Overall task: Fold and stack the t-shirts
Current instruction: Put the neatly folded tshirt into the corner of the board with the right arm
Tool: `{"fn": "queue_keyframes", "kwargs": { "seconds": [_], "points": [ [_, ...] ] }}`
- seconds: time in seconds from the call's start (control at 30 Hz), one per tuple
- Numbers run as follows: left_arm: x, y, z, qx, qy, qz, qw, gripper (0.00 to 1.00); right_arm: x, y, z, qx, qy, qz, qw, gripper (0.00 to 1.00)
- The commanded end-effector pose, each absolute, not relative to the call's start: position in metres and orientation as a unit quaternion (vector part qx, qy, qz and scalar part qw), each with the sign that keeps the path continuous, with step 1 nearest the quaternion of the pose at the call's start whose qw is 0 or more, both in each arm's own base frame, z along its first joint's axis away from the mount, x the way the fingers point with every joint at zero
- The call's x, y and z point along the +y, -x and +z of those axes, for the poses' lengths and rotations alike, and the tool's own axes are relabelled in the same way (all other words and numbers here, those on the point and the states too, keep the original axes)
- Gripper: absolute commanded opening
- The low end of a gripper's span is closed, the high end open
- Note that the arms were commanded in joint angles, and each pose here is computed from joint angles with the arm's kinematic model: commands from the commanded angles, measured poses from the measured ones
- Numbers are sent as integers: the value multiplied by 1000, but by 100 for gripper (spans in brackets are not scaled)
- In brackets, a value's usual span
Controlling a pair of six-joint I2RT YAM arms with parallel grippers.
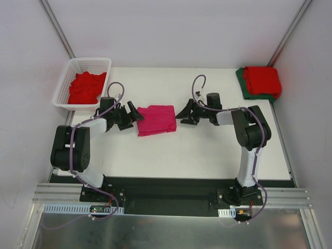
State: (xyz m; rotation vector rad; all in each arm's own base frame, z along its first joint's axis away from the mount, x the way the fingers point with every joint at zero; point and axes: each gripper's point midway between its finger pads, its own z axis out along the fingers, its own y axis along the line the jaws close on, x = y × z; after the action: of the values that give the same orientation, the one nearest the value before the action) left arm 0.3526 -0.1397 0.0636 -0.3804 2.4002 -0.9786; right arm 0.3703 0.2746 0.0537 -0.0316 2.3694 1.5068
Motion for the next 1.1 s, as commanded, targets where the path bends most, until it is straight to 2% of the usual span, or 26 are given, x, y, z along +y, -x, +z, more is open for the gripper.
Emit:
{"fn": "queue_keyframes", "kwargs": {
  "seconds": [0.0, 0.3, 0.37, 0.5, 0.7, 0.83, 0.87, 0.9, 0.93, 1.0, 1.03, 1.07],
  "points": [
    [-136, -363, 71, 880, 139, -363, 272, 94, 282, -386, 73, 810, 34, 554, 189, 75],
    [-135, -370, 59, 885, 152, -356, 259, 93, 284, -391, 52, 818, 22, 548, 175, 76],
    [-134, -371, 59, 886, 150, -354, 260, 84, 284, -392, 51, 818, 20, 548, 173, 76],
    [-133, -374, 58, 888, 150, -347, 260, 73, 285, -392, 47, 819, 19, 547, 171, 76],
    [-128, -374, 59, 892, 150, -333, 265, 70, 285, -394, 47, 819, 19, 548, 170, 76],
    [-105, -374, 68, 904, 154, -270, 293, 70, 285, -393, 47, 820, 18, 547, 170, 77],
    [-97, -378, 80, 902, 157, -259, 309, 67, 285, -393, 47, 820, 17, 547, 169, 77],
    [-90, -380, 83, 901, 164, -248, 316, 62, 285, -393, 47, 819, 18, 547, 170, 77],
    [-77, -379, 84, 903, 179, -234, 313, 43, 284, -392, 46, 820, 17, 546, 169, 77],
    [-65, -381, 92, 899, 191, -223, 325, 21, 284, -392, 45, 821, 16, 546, 168, 77],
    [-58, -381, 93, 899, 197, -216, 325, 1, 285, -392, 46, 821, 16, 545, 169, 77],
    [-53, -383, 97, 899, 202, -203, 332, 0, 285, -392, 47, 821, 16, 546, 169, 77]
  ]
}}
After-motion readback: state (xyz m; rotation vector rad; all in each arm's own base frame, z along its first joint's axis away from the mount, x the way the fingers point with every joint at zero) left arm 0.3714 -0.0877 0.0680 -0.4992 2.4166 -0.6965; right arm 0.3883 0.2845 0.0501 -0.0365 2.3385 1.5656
